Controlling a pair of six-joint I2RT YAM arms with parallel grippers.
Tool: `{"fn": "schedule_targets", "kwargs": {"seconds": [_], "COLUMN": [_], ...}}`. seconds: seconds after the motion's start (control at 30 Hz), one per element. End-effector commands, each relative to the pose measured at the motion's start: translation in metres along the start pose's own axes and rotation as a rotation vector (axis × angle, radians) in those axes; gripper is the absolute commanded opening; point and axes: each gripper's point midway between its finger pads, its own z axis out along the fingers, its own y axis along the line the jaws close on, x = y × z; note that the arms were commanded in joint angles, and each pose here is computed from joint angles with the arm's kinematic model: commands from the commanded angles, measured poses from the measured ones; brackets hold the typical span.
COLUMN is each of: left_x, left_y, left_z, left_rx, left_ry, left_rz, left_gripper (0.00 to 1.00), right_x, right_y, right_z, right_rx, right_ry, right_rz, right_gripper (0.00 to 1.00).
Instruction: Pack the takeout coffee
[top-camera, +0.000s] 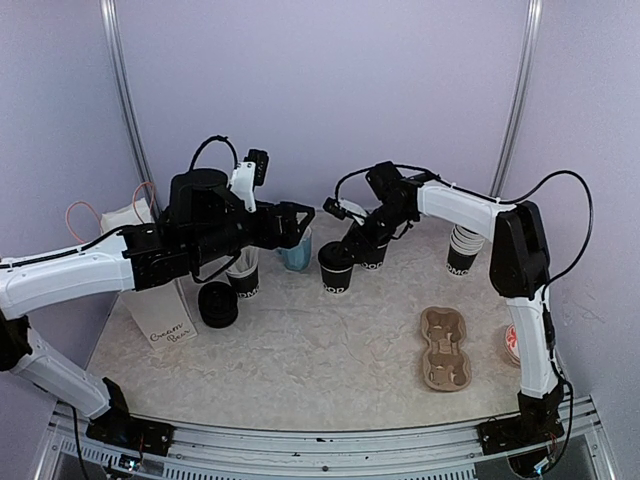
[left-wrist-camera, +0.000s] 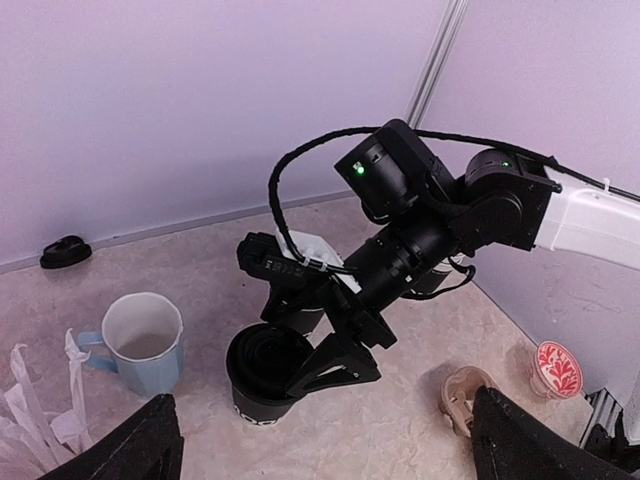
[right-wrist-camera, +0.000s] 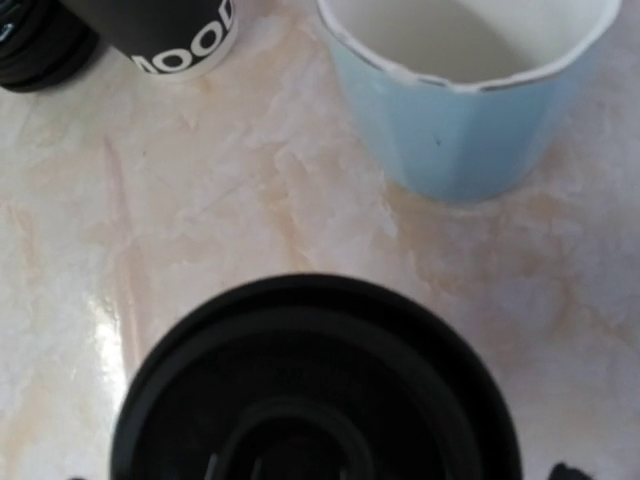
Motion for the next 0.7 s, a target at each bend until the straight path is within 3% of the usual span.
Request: {"fn": "schedule_targets", "kwargs": {"seconds": [0.0, 0.47, 0.67], "left_x": [-0.011, -0.059, -0.058], "left_y": [0.002, 0.014, -0.058], "left_z": [-0.008, -0.067, -0.073], "left_rx": [-0.017, -0.136, 0.191], "left_ry": [0.007, -0.011, -0.020], "left_rz": [-0.029, 0.030, 0.194], "left_gripper": [0.97, 0.80, 0.73], "right_x": [-0.021, -0.041, 0.009], "right_y": [0.005, 0.055, 0.069], "right_z": [-0.023, -0.092, -0.122], "right_rx": [0.003, -0.020, 0.064], "right_ry": [-0.049, -0.134, -0.038], "right_rz": [-0.009, -0.116, -0.158], "right_gripper": [0.99, 0.99, 0.99]}}
